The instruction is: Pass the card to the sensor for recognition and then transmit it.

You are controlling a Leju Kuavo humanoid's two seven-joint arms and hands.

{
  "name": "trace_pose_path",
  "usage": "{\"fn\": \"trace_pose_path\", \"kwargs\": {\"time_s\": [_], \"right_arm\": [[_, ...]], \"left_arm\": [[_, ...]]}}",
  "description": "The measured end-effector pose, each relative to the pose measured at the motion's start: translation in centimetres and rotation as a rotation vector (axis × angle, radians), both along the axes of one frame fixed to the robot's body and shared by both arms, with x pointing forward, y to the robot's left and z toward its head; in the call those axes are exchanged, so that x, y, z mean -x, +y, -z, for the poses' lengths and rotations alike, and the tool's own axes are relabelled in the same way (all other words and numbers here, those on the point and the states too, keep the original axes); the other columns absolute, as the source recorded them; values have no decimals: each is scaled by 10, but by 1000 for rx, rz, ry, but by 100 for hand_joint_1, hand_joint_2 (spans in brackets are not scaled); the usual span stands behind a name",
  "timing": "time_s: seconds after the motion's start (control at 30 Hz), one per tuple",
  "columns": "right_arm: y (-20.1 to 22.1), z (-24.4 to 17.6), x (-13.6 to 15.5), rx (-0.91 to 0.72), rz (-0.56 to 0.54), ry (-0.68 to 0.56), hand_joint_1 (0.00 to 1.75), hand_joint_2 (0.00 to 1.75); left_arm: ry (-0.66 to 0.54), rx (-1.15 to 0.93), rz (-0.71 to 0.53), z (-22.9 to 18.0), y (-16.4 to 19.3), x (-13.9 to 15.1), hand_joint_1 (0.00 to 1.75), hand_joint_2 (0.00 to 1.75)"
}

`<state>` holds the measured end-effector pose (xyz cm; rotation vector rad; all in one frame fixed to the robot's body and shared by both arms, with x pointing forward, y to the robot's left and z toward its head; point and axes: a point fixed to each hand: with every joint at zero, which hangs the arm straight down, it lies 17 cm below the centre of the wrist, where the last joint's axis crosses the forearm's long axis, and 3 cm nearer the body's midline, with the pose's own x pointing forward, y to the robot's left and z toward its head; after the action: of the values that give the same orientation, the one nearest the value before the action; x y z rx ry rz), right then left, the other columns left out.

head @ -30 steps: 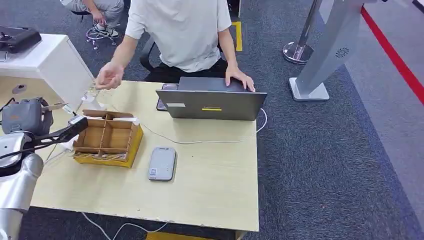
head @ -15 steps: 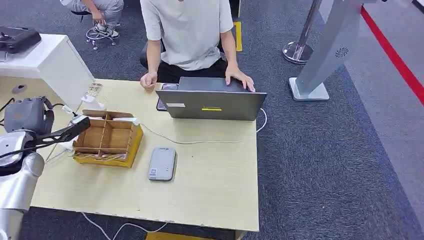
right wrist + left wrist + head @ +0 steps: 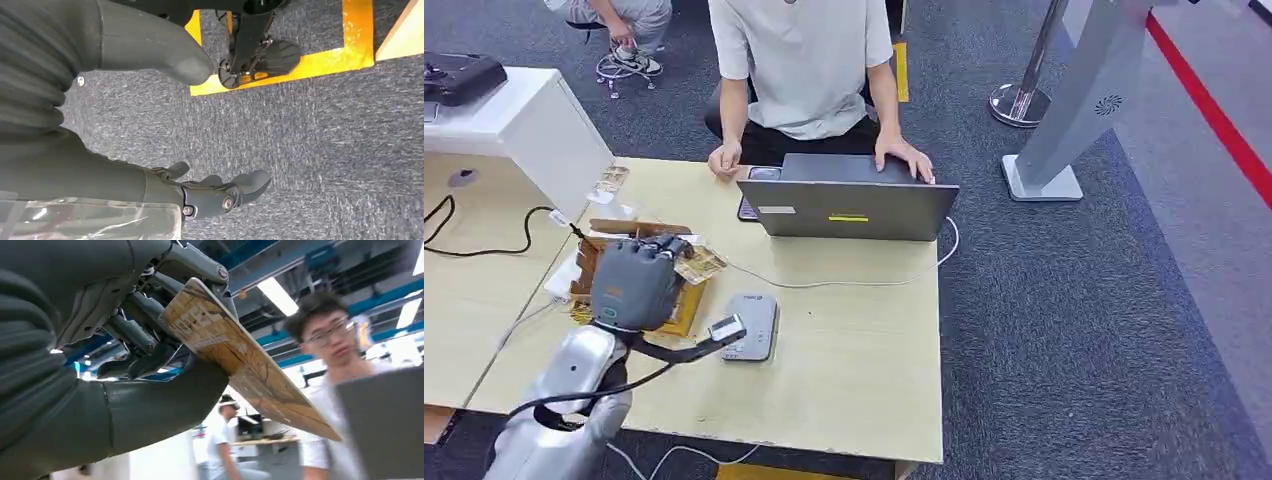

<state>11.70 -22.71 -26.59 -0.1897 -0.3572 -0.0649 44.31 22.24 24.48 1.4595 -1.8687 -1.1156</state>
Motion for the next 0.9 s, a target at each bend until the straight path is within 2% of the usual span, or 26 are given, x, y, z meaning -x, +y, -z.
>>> {"fn": "trace_pose_path", "kwargs": {"time_s": [0.27, 0.37, 0.5, 0.9], "right_arm": [[0, 1, 4, 9, 12, 19, 0, 175], [1, 1, 5, 5, 24, 24, 0, 175], [2, 1, 4, -1, 28, 17, 0, 175], [4, 1, 5, -6, 0, 21, 0, 175]], "left_arm": [[3, 20, 124, 2, -55, 22, 175, 175], [96, 6, 114, 22, -64, 18, 175, 175], [253, -35, 46, 61, -63, 3, 175, 175], [382, -113, -135, 119, -28, -33, 175, 175]]}}
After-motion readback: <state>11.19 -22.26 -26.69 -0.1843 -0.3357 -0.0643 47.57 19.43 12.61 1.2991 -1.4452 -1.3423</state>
